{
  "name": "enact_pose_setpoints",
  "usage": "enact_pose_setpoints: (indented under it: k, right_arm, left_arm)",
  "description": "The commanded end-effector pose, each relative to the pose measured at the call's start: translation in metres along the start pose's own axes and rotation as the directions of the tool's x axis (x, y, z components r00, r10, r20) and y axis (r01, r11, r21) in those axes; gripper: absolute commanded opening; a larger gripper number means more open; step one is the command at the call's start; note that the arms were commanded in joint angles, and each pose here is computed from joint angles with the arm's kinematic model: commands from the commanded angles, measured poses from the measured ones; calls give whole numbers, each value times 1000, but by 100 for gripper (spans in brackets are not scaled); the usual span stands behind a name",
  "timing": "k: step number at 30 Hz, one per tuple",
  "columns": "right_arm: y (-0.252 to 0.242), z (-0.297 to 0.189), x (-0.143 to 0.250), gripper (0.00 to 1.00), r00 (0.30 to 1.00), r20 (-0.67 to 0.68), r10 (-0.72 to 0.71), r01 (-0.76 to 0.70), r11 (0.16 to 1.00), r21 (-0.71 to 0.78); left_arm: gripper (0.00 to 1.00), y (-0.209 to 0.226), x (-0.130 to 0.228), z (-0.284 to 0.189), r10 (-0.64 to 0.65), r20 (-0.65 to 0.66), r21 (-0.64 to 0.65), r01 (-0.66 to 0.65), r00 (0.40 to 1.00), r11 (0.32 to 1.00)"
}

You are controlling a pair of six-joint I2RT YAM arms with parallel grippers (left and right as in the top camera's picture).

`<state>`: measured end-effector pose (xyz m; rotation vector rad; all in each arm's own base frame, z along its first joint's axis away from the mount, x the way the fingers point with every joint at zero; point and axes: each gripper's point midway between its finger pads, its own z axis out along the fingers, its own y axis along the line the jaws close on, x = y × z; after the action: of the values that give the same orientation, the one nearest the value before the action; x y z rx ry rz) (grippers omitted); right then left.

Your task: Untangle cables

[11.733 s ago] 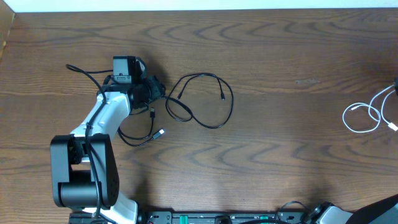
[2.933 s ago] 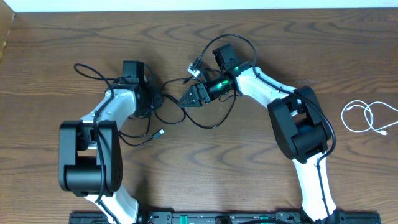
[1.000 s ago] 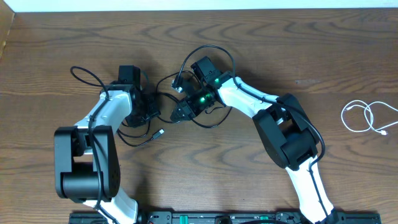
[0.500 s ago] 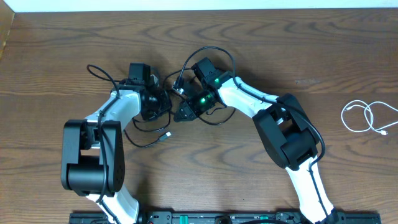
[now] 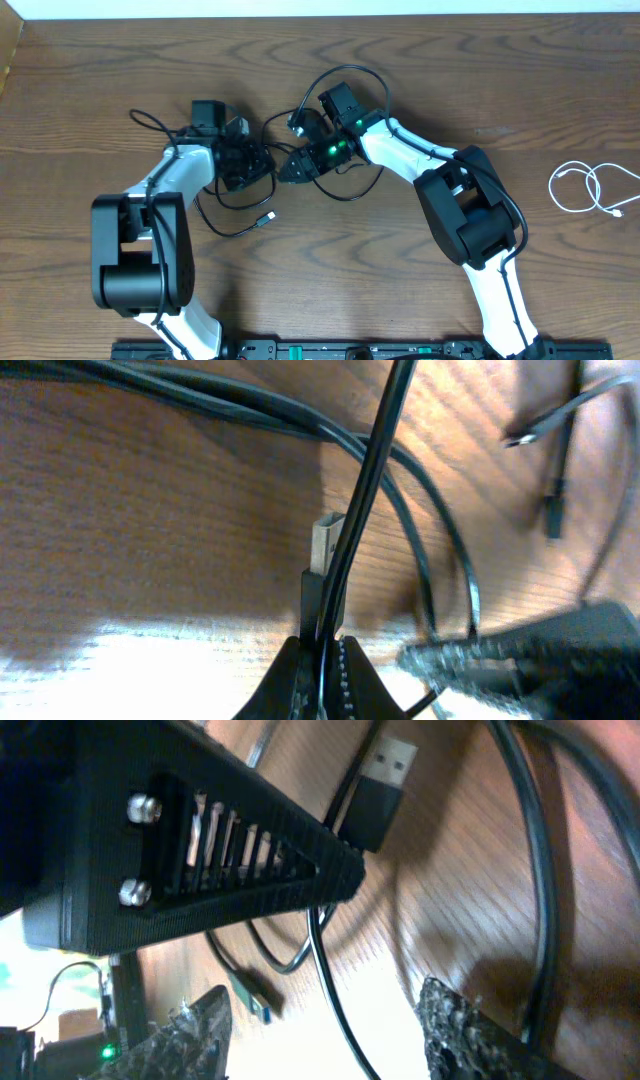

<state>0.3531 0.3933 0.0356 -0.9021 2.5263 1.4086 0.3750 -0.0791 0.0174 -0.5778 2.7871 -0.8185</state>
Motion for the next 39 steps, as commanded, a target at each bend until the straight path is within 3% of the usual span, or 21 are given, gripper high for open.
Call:
enact_pose_setpoints:
  k: [1, 9, 13, 22, 25, 27, 29, 33, 34, 37, 39]
  right_arm:
    - [2, 1, 2, 58, 1000, 1, 10, -9, 996, -86]
    - [1, 1, 2, 59, 999, 6, -36, 37, 996, -84]
    - [3, 12, 11, 49, 999, -21, -27, 25, 996, -89]
    - [31, 34, 9, 44, 1000, -27, 16, -21, 976, -218]
    - [34, 33, 5, 35, 1000, -18, 21, -25, 973, -230]
    - [33, 33, 4, 24, 1000, -15, 19, -22, 974, -227]
    - [32, 32, 4, 1, 1000, -13, 21, -24, 974, -225]
    - [28, 30, 2, 1, 1000, -7, 27, -28, 975, -220]
    - [27, 29, 2, 1, 1000, -6, 31, -31, 975, -218]
    - [23, 25, 2, 1, 999, -9, 49, -50, 976, -213]
    - [19, 22, 4, 1, 999, -10, 49, -51, 977, -208]
  left_arm:
    - [8, -18, -2, -21, -21, -18, 157, 24, 1000, 987]
    - [8, -20, -5, -30, -50, -34, 226, 56, 998, 973]
    - [7, -27, -2, -32, -59, -60, 268, 73, 996, 961]
    - [8, -30, -1, -33, -58, -66, 284, 74, 996, 956]
    - [8, -30, -1, -33, -69, -69, 284, 86, 995, 955]
    - [8, -30, -1, -33, -75, -71, 283, 93, 995, 954]
    - [8, -31, -3, -33, -71, -65, 286, 87, 995, 954]
    - [8, -26, -13, -31, -58, -10, 257, 58, 998, 965]
    - [12, -22, -19, -30, -55, 21, 229, 49, 998, 972]
    - [40, -10, -33, -29, -48, 93, 158, 33, 994, 987]
    - [44, -3, -40, -30, -50, 129, 123, 34, 990, 992]
